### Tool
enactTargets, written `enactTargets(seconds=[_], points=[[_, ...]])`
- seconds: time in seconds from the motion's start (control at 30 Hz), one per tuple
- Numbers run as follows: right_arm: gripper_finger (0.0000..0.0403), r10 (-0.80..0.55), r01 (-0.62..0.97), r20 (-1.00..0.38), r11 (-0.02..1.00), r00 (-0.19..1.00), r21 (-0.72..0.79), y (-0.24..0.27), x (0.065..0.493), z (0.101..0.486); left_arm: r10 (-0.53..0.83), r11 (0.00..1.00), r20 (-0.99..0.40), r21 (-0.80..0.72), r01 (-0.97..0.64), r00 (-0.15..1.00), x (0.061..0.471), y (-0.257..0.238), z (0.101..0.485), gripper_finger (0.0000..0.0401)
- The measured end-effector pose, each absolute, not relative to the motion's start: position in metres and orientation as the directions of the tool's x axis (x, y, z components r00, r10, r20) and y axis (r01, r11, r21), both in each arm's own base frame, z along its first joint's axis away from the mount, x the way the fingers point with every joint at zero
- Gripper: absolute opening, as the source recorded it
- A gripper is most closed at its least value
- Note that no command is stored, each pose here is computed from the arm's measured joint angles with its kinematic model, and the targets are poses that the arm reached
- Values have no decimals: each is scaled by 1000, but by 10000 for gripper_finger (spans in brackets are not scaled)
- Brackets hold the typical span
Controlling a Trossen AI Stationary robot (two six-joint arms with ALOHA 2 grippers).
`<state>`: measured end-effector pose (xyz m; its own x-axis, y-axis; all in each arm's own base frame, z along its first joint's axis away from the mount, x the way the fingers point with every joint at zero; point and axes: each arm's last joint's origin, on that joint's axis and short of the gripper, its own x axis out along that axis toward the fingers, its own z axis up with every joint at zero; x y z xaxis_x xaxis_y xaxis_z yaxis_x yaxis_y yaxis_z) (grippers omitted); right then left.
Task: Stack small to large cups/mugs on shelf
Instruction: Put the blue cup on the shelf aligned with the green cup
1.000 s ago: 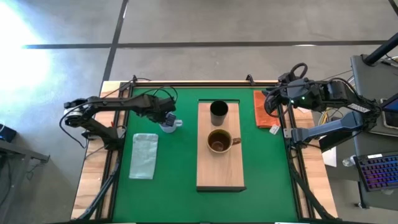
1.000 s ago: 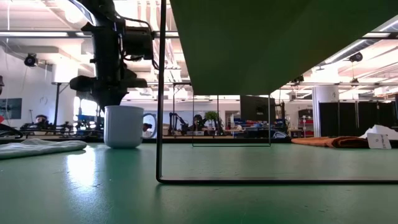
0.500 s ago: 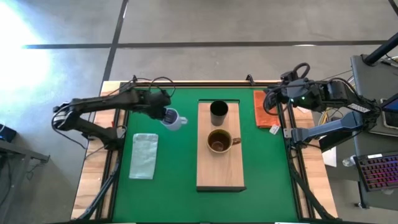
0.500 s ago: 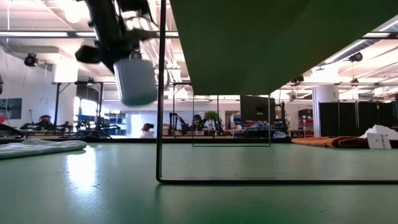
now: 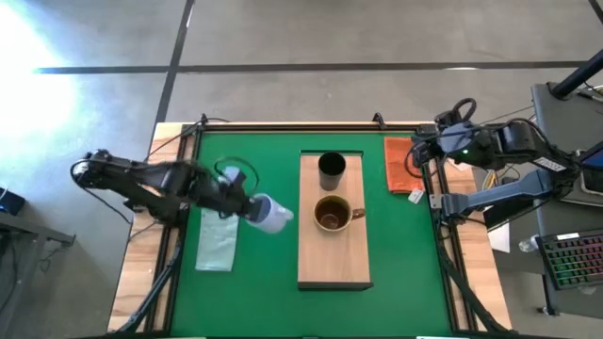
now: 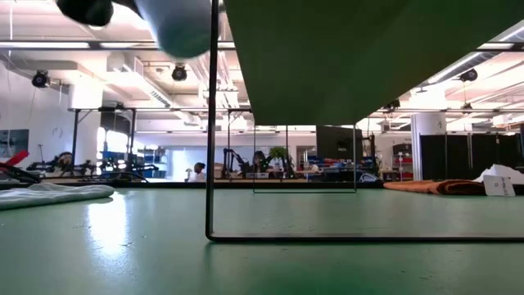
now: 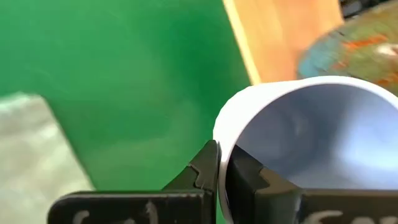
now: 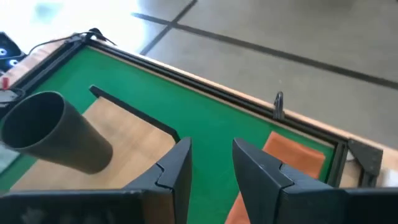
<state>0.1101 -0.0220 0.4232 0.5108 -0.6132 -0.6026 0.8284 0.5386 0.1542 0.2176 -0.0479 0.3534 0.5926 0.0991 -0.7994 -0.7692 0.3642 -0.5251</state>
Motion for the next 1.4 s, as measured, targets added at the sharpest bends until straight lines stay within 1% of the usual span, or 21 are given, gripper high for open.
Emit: enactTargets(seconds=[0.13,0.37,0.5,0.7,0.83,0.97,1.1,1.27,1.4], points=[[108,-594,807,-589,561,549,186,-21,95,427,84,336,-792,-548,-766,604,240,-84,359,0],[91,-480,738,-607,611,633,286,-16,76,427,67,385,-810,-518,-764,583,300,-129,362,0],[78,-405,703,-624,617,669,353,-14,69,423,81,410,-823,-487,-771,563,320,-142,370,0],[64,-258,651,-681,635,686,416,-7,82,397,113,452,-786,-504,-736,608,337,-151,387,0],[58,-165,589,-670,653,724,476,2,99,378,118,476,-777,-502,-722,618,348,-151,388,0],[44,-81,540,-680,679,729,498,12,109,362,123,468,-783,-496,-732,609,352,-153,383,0],[25,-38,537,-696,667,717,516,21,114,347,121,452,-785,-502,-738,608,356,-155,379,0],[12,56,461,-655,665,754,587,32,121,342,106,447,-758,-542,-712,644,363,-156,378,0],[11,145,363,-586,661,797,657,44,129,343,101,445,-764,-538,-716,637,365,-157,374,0]])
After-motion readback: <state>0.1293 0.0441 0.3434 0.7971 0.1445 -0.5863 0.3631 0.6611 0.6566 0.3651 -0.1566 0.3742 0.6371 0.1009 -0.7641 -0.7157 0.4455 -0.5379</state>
